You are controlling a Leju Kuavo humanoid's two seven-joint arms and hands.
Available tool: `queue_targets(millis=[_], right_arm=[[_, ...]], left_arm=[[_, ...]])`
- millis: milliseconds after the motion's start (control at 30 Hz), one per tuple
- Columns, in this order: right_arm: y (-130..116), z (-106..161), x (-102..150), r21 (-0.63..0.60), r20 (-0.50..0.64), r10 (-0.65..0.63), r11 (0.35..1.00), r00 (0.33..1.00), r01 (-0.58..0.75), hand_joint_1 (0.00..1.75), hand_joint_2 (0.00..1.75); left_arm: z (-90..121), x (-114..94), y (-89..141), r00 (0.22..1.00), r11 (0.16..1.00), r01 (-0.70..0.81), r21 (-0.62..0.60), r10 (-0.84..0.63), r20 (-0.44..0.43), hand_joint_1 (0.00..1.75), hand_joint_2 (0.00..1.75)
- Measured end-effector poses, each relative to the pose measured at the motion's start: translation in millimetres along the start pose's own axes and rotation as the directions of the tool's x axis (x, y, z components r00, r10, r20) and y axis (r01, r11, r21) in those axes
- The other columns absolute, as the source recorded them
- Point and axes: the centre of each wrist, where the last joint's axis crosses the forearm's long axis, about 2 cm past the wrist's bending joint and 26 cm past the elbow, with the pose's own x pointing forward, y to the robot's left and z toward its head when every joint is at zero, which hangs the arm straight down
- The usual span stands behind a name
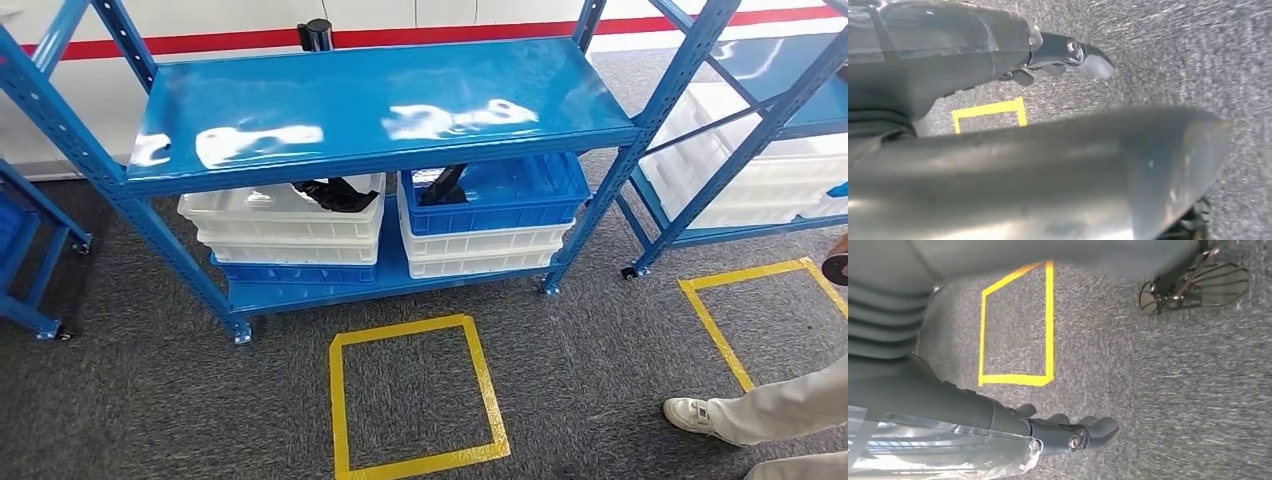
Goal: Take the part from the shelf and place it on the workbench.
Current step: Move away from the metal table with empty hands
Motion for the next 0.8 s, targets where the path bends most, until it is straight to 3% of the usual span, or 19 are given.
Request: queue_targets(millis=[267, 400, 800], right_arm=[[-1.1, -0.1, 0.7, -0.006, -0.004, 0.004, 1.0, 1.0, -0.004, 0.0, 1.75], [-0.4, 0.2, 2.5, -0.008, -0.003, 0.011, 1.0, 1.0, -0.011, 0.0, 1.75], [3.6, 0.8, 2.8, -0.003, -0.023, 0.039, 0.999, 0.999, -0.039, 0.0, 1.75]], left_arm=[[0.3, 1.6, -1.4, 1.0, 1.0, -0.001, 0.0, 0.001, -0.005, 0.0, 0.0], [0.3, 1.5, -1.0, 0.999, 1.0, -0.003, 0.021, 0.004, -0.036, 0.0, 1.75], [0.4, 0.7, -0.6, 0.994, 0.998, -0.017, 0.056, 0.023, -0.106, 0.0, 1.75]])
